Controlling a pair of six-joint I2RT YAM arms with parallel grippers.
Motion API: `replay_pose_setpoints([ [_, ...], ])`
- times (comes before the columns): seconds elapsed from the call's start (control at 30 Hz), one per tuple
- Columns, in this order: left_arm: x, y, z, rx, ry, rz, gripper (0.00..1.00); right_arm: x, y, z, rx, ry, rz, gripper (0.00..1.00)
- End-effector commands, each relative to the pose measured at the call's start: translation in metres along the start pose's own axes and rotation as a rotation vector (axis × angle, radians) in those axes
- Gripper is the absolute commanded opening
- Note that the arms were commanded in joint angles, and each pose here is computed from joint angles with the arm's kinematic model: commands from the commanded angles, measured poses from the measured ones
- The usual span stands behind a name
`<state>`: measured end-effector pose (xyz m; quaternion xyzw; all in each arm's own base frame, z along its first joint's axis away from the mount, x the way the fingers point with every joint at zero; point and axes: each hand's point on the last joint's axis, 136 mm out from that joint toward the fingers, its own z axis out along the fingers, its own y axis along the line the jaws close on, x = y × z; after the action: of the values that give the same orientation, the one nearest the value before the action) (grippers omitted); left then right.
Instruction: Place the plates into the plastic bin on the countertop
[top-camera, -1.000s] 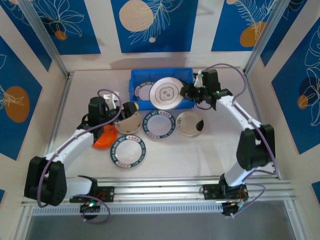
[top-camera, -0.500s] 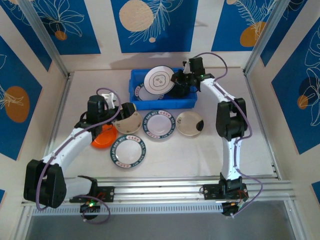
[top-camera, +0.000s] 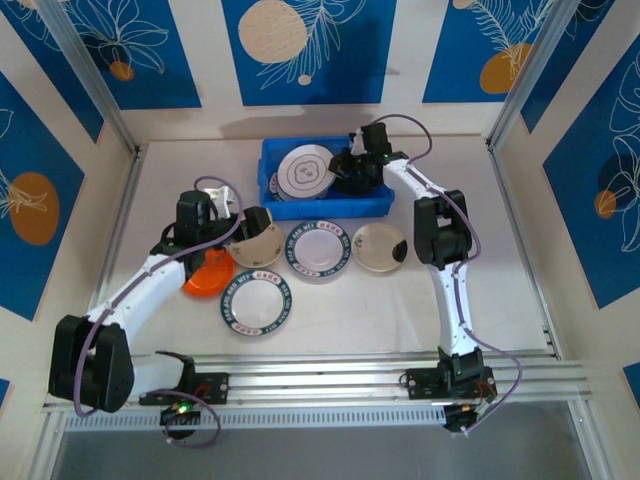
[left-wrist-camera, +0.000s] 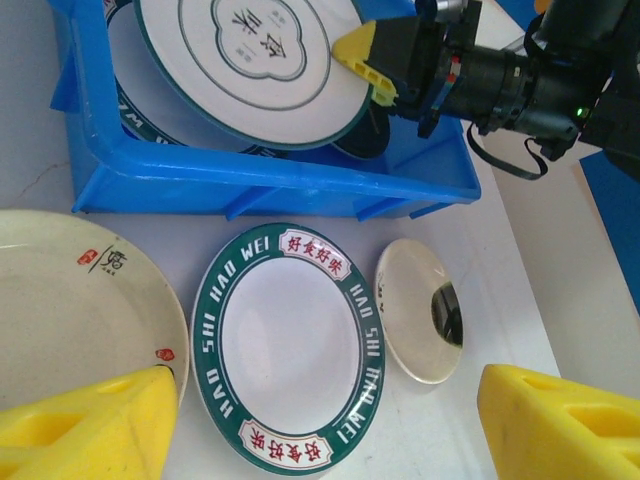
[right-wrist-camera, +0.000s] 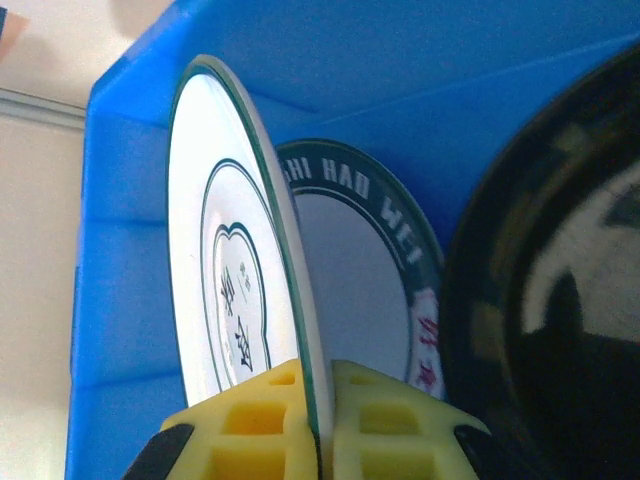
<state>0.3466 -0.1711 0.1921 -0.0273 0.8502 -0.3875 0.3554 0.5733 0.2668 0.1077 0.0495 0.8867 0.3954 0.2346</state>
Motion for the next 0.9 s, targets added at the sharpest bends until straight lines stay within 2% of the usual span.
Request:
replay_pose_setpoints([
  [0.0, 0.000, 0.003, -0.001, -0.001, 0.007, 0.013, 0.79, 0.000, 0.017, 0.006, 0.004, 0.022, -0.041, 0.00],
  [0.47, 0.003, 0.007, -0.002, -0.016, 0.009, 0.022, 0.79, 0.007, 0.011, 0.027, 0.062, 0.067, -0.012, 0.00],
  [0.53, 0.003, 0.007, -0.001, -0.013, 0.009, 0.021, 0.79, 0.007, 0.008, 0.027, 0.075, 0.072, -0.009, 0.06],
  [0.6, 0.003, 0.007, -0.001, -0.010, 0.008, 0.019, 0.79, 0.008, 0.008, 0.028, 0.083, 0.075, -0.015, 0.23],
  [0.7, 0.003, 0.008, 0.001, -0.007, 0.007, 0.017, 0.79, 0.008, 0.008, 0.026, 0.103, 0.071, -0.029, 0.38],
  [0.87, 0.001, 0.006, 0.002, 0.001, 0.004, 0.016, 0.78, 0.006, 0.009, 0.024, 0.148, 0.063, -0.065, 0.44],
])
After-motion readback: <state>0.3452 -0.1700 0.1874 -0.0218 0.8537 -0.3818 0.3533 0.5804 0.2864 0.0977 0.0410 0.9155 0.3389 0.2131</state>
